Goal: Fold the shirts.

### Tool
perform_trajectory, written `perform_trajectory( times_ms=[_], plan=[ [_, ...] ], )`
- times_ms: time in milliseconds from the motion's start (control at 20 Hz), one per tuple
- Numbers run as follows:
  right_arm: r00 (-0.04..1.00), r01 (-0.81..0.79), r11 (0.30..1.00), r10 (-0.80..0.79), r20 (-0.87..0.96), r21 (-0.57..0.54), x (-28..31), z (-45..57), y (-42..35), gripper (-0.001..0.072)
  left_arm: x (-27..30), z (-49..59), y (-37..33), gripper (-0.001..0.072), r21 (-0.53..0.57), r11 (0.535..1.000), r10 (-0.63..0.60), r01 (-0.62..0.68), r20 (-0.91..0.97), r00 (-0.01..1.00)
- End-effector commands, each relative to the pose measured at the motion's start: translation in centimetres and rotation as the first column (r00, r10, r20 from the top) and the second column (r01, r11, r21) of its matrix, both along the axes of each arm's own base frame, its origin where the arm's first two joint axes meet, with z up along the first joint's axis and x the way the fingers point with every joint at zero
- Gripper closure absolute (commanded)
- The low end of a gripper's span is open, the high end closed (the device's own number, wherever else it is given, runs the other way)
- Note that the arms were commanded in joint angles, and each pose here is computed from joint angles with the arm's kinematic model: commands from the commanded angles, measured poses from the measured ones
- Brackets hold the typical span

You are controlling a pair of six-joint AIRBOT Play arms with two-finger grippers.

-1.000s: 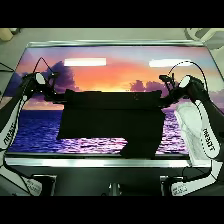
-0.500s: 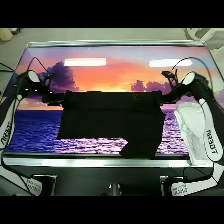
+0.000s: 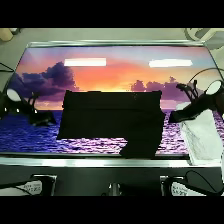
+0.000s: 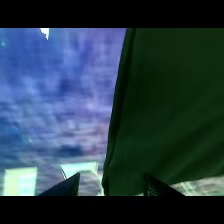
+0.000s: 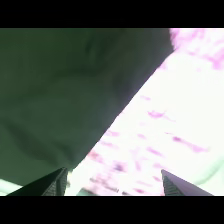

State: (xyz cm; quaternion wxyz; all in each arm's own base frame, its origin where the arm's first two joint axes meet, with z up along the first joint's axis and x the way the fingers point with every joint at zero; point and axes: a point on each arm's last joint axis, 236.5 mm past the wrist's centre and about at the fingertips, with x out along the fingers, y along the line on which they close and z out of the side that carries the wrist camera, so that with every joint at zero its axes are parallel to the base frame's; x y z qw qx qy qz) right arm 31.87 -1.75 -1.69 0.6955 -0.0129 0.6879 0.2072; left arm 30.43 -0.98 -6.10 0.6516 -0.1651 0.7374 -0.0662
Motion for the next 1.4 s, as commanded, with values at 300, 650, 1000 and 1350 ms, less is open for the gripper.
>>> perform_trajectory(
  times_ms=[300, 650, 1000, 1350],
  plan=[
    [0.997, -0.022, 0.999, 0.025, -0.074, 0.043, -3.9, -1.4, 1.2, 0.0107, -4.3, -4.5, -3.2, 0.0254, -0.101, 0.991, 0.088, -0.086, 0.01, 0.996],
    [0.997, -0.01, 1.0, 0.012, -0.082, 0.02, -8.1, -3.0, 1.8, 0.0094, -2.6, -4.1, -5.8, 0.0683, -0.143, 0.986, 0.092, -0.081, 0.072, 0.993],
    [0.981, 0.137, 0.971, -0.106, -0.161, 0.197, -13.4, -8.3, 7.5, 0.0086, -2.8, -3.7, -6.2, 0.0683, -0.15, 0.987, 0.062, -0.049, 0.083, 0.995],
    [0.97, 0.229, 0.94, -0.199, -0.138, 0.254, -12.6, -9.3, 9.0, 0.0186, -2.8, -3.6, -6.2, 0.0682, -0.15, 0.988, 0.057, -0.043, 0.087, 0.995]
  ],
)
